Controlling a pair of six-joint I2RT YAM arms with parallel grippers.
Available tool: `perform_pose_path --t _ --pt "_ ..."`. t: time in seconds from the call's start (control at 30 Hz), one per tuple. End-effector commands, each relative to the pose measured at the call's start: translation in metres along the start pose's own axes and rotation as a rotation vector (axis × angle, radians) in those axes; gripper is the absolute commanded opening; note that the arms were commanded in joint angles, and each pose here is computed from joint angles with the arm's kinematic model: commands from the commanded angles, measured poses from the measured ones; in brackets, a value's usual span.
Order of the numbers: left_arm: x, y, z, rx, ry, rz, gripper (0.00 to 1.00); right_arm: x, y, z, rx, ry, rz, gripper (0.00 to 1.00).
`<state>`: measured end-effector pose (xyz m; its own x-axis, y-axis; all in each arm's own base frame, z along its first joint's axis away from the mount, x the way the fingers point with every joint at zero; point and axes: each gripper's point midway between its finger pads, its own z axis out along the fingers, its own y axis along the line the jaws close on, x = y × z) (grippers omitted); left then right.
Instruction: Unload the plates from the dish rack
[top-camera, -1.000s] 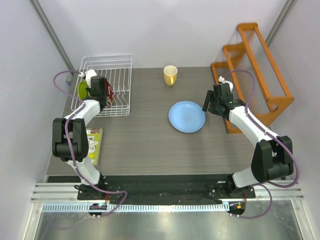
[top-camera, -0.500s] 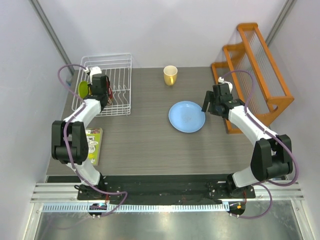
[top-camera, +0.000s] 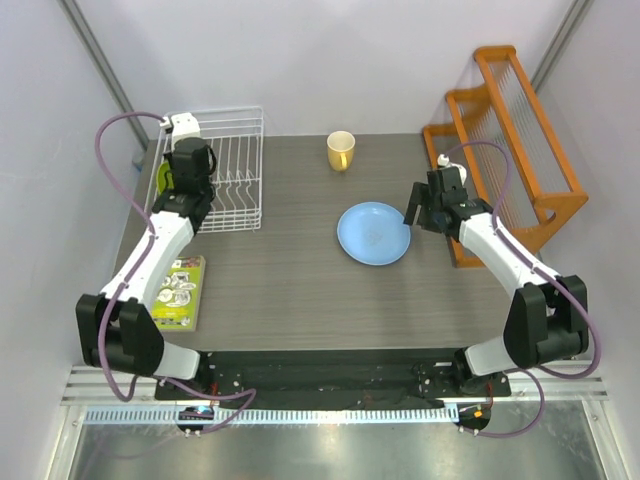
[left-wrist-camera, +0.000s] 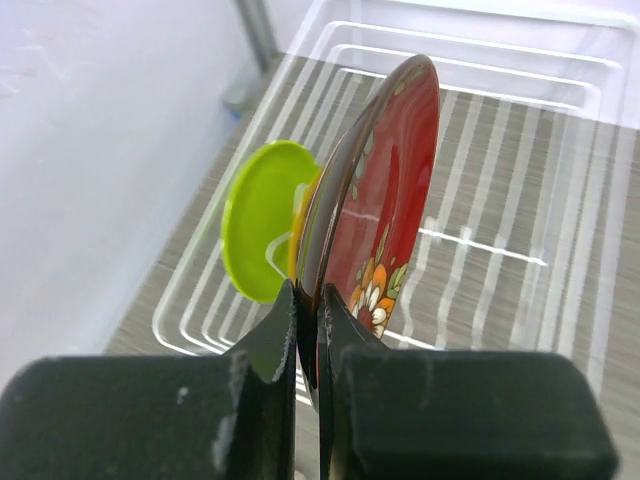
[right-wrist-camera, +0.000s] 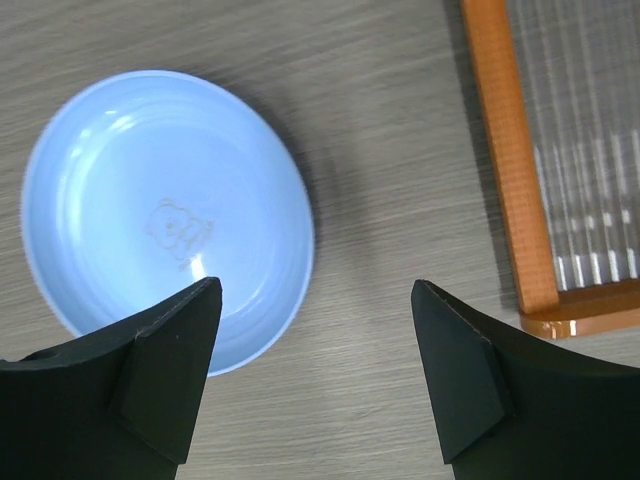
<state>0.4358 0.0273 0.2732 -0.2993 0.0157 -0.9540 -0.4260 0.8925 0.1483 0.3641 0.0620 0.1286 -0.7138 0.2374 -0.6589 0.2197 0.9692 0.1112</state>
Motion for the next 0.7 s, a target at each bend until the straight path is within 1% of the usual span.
perform_pose_path --t 0.0,0.03,0.07,0.13,0.17,0.2,0.23,0.27,0.3,0.37,0.4,0.43,0.57,0.67 --pt "-0.043 -0.020 -0.036 0.200 -0.039 -0.163 0.00 -0.029 0.042 -0.032 -0.213 -0.115 0.012 0.82" --pt "-0.041 -0.031 -0.041 0.269 -0.022 -0.185 0.00 -0.028 0.049 -0.034 -0.255 -0.120 0.014 0.82" --pt "-0.034 -0.048 -0.050 0.374 0.017 -0.200 0.00 -0.028 0.057 -0.037 -0.297 -0.125 0.017 0.82" --pt "-0.028 -0.066 -0.061 0.465 0.055 -0.267 0.00 -0.027 0.084 -0.046 -0.431 -0.133 0.021 0.82" --pt "-0.019 -0.081 -0.068 0.546 0.086 -0.294 0.00 -0.024 0.091 -0.048 -0.466 -0.129 0.022 0.82" --pt "-0.015 -0.089 -0.072 0.582 0.107 -0.339 0.00 -0.029 0.100 -0.052 -0.507 -0.151 0.038 0.82" --pt "-0.005 -0.097 -0.075 0.615 0.137 -0.359 0.00 -0.025 0.112 -0.056 -0.556 -0.144 0.032 0.82" --pt "-0.004 -0.113 -0.085 0.706 0.154 -0.377 0.00 -0.022 0.117 -0.056 -0.577 -0.143 0.038 0.82" --pt "-0.001 -0.123 -0.090 0.741 0.180 -0.408 0.00 -0.026 0.124 -0.059 -0.608 -0.162 0.045 0.82" --pt "0.009 -0.140 -0.099 0.812 0.212 -0.429 0.00 -0.018 0.135 -0.060 -0.665 -0.141 0.065 0.83" --pt "0.010 -0.152 -0.111 0.875 0.241 -0.457 0.00 -0.020 0.142 -0.062 -0.698 -0.154 0.070 0.83" --pt "0.018 -0.158 -0.114 0.898 0.262 -0.463 0.00 -0.021 0.148 -0.062 -0.725 -0.155 0.092 0.83" --pt "0.024 -0.186 -0.135 1.020 0.295 -0.514 0.00 -0.014 0.167 -0.063 -0.827 -0.138 0.114 0.83" --pt "0.029 -0.202 -0.151 1.097 0.326 -0.555 0.00 -0.008 0.175 -0.058 -0.855 -0.115 0.123 0.83"
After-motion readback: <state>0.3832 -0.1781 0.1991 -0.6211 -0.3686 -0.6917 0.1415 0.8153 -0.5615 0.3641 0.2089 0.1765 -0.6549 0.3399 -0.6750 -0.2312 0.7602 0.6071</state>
